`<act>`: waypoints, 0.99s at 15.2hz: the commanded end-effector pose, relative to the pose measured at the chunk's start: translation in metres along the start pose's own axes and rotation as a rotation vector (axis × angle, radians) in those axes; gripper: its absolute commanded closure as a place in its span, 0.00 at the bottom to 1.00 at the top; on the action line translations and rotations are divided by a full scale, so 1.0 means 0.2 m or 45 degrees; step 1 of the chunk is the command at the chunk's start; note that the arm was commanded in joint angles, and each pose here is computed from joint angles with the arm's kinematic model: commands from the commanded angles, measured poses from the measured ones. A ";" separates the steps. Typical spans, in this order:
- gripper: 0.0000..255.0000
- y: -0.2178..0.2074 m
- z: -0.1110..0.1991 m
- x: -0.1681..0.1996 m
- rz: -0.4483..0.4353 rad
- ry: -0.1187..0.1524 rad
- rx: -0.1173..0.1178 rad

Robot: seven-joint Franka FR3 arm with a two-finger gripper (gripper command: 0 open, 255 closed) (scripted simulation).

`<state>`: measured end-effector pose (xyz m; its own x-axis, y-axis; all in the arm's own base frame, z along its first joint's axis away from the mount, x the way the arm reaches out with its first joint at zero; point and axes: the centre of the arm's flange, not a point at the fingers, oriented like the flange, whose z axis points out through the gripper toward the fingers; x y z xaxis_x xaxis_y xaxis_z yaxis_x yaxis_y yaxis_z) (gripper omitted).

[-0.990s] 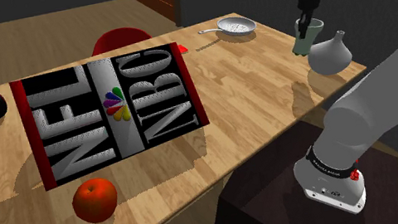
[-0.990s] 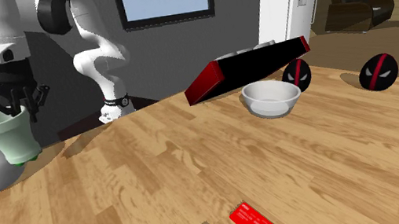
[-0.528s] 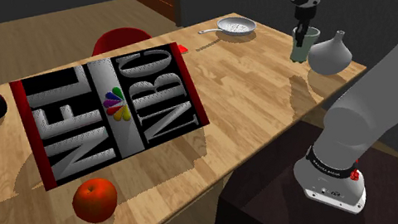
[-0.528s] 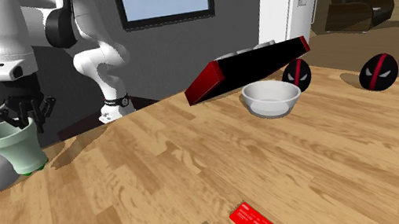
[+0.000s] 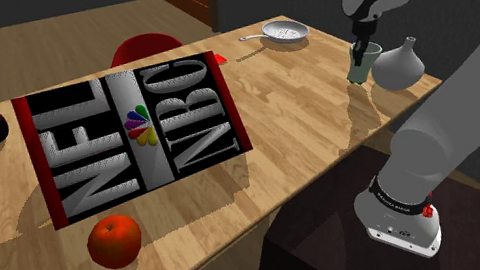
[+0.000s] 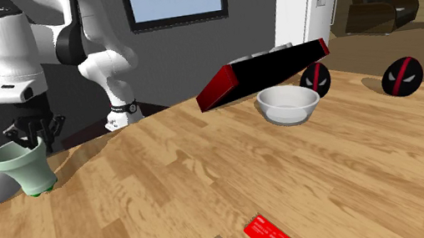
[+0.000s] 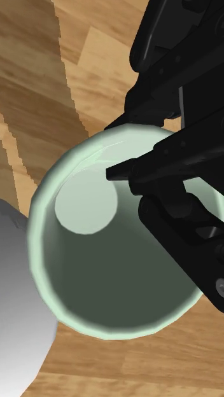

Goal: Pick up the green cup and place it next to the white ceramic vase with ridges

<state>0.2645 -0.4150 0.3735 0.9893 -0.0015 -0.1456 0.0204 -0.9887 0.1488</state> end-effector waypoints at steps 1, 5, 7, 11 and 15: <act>1.00 0.00 0.01 0.00 0.000 0.001 -0.001; 1.00 0.00 0.01 0.00 0.000 0.001 -0.001; 0.00 0.00 0.01 0.00 0.000 0.001 -0.001; 0.00 0.00 0.01 0.00 0.000 0.001 -0.001; 0.00 0.00 -0.19 0.00 0.000 0.001 -0.001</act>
<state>0.2684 -0.4116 0.3997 0.9896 -0.0013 -0.1436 0.0205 -0.9884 0.1504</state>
